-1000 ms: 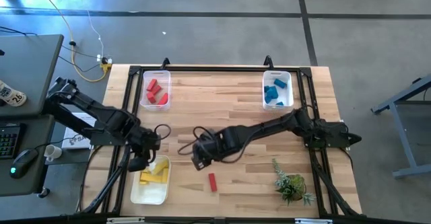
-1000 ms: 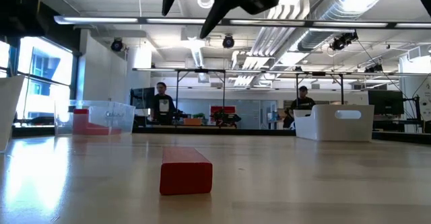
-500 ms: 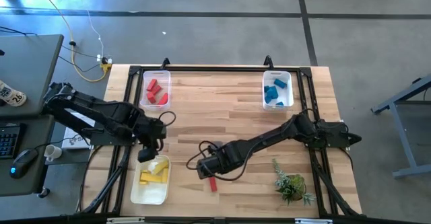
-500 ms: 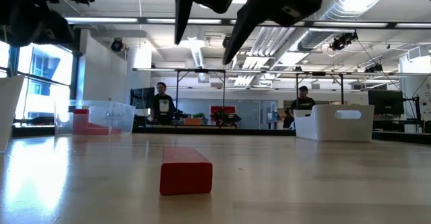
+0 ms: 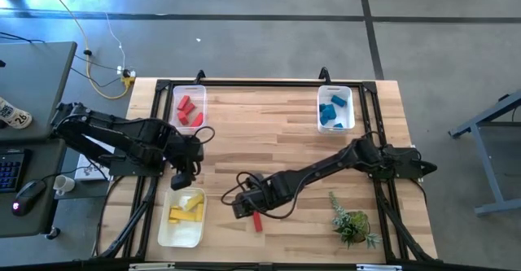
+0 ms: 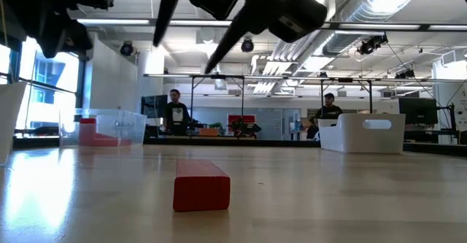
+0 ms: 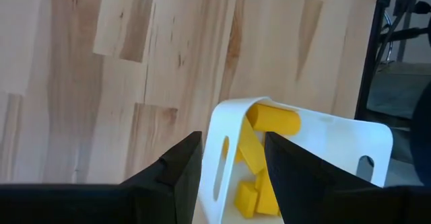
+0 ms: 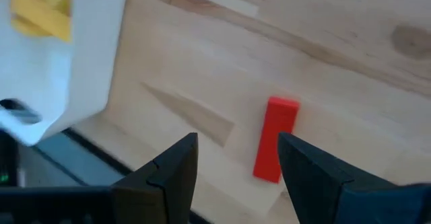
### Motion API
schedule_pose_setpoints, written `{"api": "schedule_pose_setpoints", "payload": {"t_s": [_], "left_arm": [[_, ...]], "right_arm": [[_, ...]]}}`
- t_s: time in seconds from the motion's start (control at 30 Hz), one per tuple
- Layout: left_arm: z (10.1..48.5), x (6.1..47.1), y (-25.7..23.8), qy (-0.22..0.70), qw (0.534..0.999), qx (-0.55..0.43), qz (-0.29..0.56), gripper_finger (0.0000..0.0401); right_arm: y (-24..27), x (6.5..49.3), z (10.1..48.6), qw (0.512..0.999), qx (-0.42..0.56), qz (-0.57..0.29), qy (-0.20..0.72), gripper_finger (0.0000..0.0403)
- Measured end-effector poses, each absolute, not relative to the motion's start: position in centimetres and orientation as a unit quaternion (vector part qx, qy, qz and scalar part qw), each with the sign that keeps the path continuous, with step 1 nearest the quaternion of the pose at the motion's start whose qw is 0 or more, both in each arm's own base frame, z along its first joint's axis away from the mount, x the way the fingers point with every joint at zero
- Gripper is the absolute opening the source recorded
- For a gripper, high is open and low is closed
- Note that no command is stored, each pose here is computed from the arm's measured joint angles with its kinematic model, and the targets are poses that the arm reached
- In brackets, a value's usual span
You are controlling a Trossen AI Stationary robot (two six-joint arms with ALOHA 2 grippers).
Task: Sort & place blocks by color
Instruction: Put the red block into the transparent bin
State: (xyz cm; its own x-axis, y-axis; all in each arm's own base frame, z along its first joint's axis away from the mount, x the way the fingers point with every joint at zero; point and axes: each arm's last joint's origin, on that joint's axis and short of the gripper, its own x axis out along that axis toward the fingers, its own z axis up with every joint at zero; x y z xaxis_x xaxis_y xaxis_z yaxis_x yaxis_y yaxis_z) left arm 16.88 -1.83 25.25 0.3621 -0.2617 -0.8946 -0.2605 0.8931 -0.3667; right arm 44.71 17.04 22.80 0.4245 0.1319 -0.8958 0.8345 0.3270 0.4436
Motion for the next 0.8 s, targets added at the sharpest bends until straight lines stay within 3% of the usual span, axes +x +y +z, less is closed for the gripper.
{"api": "schedule_pose_setpoints", "payload": {"t_s": [0.4,0.8], "left_arm": [[25.2,16.9,-1.4,0.560,0.799,-0.219,0.013,0.0148],[25.2,16.9,-1.3,0.559,0.805,-0.200,0.009,0.0148]], "right_arm": [[16.6,45.7,19.3,0.636,0.513,-0.283,0.503,0.0187],[17.0,46.0,19.0,0.613,0.541,-0.256,0.516,0.0187]]}}
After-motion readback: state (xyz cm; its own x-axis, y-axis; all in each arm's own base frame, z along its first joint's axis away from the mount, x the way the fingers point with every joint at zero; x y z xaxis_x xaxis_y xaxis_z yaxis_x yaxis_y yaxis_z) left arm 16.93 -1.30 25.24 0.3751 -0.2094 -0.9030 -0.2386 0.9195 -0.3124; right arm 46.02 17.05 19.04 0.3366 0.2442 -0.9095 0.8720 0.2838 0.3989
